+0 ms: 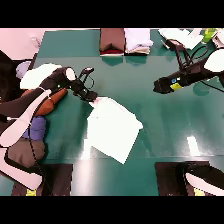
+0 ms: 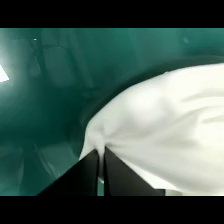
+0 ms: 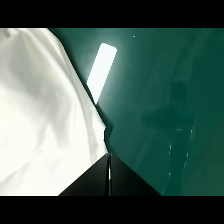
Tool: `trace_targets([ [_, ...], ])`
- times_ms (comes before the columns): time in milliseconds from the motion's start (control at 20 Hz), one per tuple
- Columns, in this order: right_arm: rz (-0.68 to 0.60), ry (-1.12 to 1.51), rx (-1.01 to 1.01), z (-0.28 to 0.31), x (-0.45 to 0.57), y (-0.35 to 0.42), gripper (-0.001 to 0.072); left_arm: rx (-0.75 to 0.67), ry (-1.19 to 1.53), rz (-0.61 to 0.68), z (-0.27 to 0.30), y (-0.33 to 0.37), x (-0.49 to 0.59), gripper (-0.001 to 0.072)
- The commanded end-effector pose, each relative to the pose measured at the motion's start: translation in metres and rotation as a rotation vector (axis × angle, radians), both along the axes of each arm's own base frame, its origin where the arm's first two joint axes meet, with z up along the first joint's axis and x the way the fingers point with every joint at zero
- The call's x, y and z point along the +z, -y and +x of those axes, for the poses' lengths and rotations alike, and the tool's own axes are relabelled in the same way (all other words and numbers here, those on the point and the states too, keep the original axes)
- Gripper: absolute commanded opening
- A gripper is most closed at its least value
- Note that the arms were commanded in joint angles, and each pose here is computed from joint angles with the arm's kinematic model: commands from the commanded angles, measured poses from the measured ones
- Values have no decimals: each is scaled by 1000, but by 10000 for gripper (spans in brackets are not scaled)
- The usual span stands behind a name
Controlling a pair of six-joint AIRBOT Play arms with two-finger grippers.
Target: Fold the shirts.
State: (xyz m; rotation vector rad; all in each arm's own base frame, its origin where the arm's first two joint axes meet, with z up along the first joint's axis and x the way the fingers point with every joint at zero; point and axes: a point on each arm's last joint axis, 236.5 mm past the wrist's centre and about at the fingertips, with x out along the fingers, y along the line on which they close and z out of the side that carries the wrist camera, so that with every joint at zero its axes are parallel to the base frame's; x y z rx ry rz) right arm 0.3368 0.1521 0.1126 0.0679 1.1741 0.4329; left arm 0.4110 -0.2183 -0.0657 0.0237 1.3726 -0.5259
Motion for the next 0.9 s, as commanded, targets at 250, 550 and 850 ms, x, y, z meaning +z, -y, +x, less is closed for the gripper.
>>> trace_targets([
  [250, -29, -432, -41, -96, -127, -11, 559, -59, 184, 156, 27, -37, 57, 30],
  [550, -13, -493, -21, -121, -192, -78, 475, -44, 167, 156, 25, -37, 56, 30],
  [850, -16, -458, 20, -111, -200, -116, 376, -40, 159, 157, 23, -38, 56, 30],
])
